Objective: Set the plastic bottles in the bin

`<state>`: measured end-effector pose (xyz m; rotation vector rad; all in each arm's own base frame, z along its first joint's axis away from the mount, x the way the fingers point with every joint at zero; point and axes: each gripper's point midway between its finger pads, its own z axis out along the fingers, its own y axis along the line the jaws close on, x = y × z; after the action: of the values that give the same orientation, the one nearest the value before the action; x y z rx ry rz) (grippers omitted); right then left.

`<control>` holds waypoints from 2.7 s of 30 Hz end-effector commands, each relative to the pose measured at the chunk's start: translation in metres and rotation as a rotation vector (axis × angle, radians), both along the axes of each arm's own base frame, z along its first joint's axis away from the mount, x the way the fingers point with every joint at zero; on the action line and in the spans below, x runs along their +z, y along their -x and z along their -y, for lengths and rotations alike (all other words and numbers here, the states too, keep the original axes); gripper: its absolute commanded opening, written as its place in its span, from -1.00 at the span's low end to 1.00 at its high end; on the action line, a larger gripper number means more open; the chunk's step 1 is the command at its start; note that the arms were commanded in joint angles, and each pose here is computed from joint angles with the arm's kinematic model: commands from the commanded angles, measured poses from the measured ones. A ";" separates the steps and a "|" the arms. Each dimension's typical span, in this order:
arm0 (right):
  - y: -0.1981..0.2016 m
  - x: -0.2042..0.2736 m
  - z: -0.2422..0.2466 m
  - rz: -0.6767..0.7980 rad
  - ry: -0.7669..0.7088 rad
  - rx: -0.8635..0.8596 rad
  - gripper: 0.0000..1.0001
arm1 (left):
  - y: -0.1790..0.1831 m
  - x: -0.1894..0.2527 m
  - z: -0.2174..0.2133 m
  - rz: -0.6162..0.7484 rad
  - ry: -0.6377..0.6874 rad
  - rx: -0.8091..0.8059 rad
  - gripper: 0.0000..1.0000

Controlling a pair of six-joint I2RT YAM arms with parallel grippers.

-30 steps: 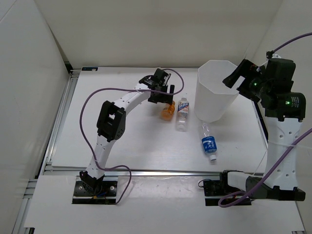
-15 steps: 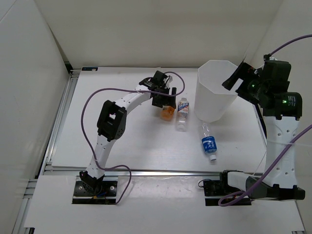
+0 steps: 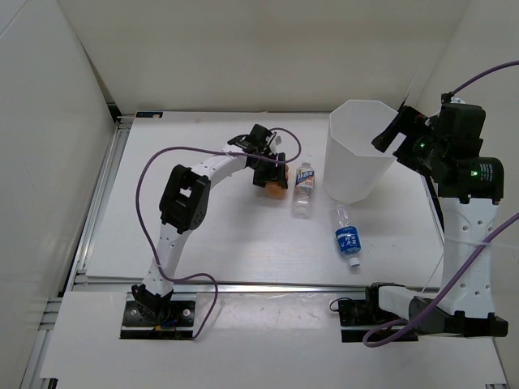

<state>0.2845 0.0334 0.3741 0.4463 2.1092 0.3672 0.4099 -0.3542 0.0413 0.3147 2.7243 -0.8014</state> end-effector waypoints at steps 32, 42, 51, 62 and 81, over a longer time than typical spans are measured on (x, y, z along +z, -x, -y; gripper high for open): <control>0.035 0.124 0.021 0.343 0.018 -0.135 1.00 | -0.005 0.470 0.098 0.533 1.206 -0.044 -0.41; 0.074 0.118 0.020 0.347 -0.005 -0.145 1.00 | 0.031 0.428 0.161 0.425 1.172 -0.107 -0.34; 0.099 0.125 0.027 0.388 0.022 -0.171 1.00 | 0.022 0.400 0.168 0.418 1.102 -0.102 0.07; 0.085 0.129 0.021 0.387 0.002 -0.144 1.00 | 0.025 0.386 0.173 0.359 1.091 -0.128 1.00; 0.091 -0.040 -0.003 0.000 -0.133 -0.107 1.00 | 0.037 0.369 0.058 0.637 0.762 -0.134 1.00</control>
<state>0.2004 0.0259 0.3589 0.6059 2.0375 0.3704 0.3993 -0.4725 0.3478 0.3597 1.8519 -1.5862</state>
